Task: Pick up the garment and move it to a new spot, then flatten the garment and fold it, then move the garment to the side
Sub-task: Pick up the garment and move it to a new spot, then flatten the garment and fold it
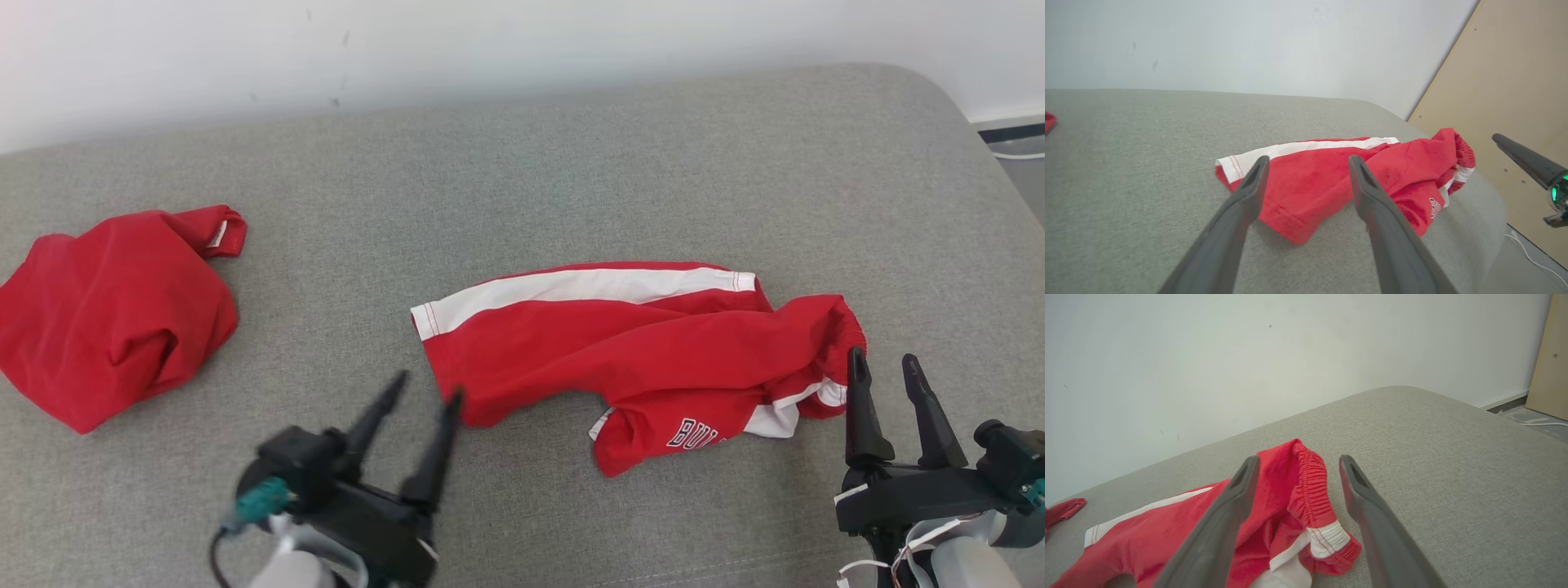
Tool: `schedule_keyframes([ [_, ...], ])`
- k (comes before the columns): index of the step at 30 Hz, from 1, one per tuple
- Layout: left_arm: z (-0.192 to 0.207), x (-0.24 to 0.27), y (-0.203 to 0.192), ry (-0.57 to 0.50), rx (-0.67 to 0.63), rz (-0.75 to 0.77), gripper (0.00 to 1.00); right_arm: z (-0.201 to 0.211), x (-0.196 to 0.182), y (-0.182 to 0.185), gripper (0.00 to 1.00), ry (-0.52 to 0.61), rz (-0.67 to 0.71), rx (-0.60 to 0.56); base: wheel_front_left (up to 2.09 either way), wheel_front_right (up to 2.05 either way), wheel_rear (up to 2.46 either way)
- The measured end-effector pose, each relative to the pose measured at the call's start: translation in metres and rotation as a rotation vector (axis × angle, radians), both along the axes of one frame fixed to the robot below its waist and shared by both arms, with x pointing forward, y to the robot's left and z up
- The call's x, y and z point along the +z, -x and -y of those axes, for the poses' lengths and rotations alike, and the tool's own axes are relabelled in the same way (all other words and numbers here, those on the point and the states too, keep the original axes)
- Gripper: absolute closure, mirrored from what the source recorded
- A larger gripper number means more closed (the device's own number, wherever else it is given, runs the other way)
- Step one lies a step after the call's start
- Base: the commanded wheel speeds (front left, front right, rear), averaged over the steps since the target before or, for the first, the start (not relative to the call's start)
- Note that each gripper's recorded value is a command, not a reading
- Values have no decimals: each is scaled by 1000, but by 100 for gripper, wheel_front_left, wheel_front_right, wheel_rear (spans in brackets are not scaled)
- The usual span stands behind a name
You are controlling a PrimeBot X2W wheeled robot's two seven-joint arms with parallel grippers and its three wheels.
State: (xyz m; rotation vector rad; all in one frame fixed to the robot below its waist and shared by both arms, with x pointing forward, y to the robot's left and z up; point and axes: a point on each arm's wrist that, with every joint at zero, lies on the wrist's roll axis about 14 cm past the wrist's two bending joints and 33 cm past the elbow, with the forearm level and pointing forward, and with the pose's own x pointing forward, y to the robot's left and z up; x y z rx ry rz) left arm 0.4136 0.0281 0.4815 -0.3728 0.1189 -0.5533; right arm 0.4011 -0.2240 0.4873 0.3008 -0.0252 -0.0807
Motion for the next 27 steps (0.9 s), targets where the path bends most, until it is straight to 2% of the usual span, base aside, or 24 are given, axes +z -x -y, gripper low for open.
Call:
schedule_keyframes([
  [7,38,4,19,21,-128,21,0,-4,-12,-2,0,21,-36,28,0,0,0],
  [15,78,-3,44,41,-274,-27,0,-5,-28,-10,0,46,-88,44,0,0,0],
  [27,105,-33,50,-54,-413,-134,0,-13,-53,-27,0,61,-175,94,0,0,0],
])
